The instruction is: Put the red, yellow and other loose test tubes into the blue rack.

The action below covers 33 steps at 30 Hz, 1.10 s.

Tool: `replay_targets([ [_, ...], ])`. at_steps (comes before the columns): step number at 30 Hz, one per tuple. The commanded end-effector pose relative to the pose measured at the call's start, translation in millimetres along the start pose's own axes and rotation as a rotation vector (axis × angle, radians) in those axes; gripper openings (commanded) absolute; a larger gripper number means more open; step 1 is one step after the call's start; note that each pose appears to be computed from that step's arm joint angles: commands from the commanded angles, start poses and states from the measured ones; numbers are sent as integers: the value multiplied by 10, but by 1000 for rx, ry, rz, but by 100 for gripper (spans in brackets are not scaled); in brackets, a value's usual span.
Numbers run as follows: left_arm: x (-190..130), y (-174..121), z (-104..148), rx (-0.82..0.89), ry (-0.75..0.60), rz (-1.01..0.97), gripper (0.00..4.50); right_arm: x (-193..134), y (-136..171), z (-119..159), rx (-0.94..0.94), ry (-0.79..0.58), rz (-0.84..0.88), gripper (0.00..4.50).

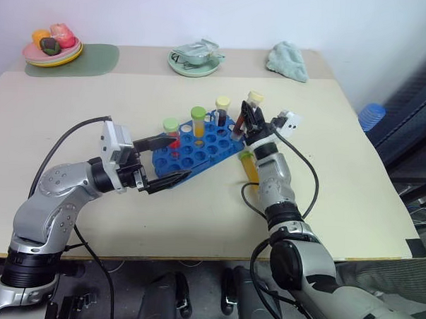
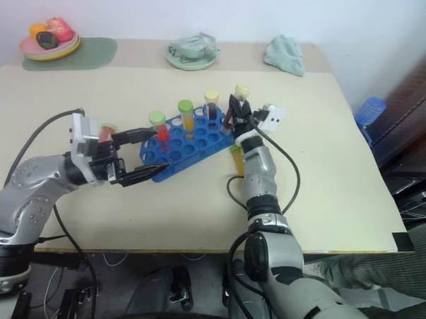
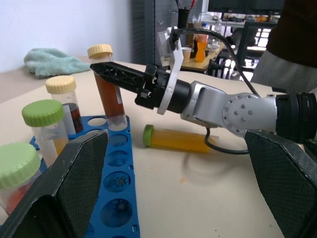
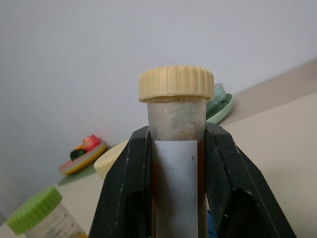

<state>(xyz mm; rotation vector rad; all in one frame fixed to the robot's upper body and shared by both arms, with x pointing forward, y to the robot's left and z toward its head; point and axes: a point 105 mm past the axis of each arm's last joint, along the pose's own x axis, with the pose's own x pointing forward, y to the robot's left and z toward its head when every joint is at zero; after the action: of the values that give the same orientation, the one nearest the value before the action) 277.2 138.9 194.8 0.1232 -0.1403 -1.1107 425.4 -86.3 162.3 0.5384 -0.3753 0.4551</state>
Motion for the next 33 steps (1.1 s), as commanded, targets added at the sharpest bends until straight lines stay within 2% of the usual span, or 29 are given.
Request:
replay_targets([
  [1, -2, -5, 106, 51, -25, -4, 450, -17, 29, -4, -61, -3, 18, 77],
  [14, -7, 14, 101, 53, -31, 13, 450, -208, 168, -242, -266, 50, 125, 77],
  [33, 17, 13, 103, 58, -45, 17, 450, -225, 115, -345, -235, 79, 101, 77],
])
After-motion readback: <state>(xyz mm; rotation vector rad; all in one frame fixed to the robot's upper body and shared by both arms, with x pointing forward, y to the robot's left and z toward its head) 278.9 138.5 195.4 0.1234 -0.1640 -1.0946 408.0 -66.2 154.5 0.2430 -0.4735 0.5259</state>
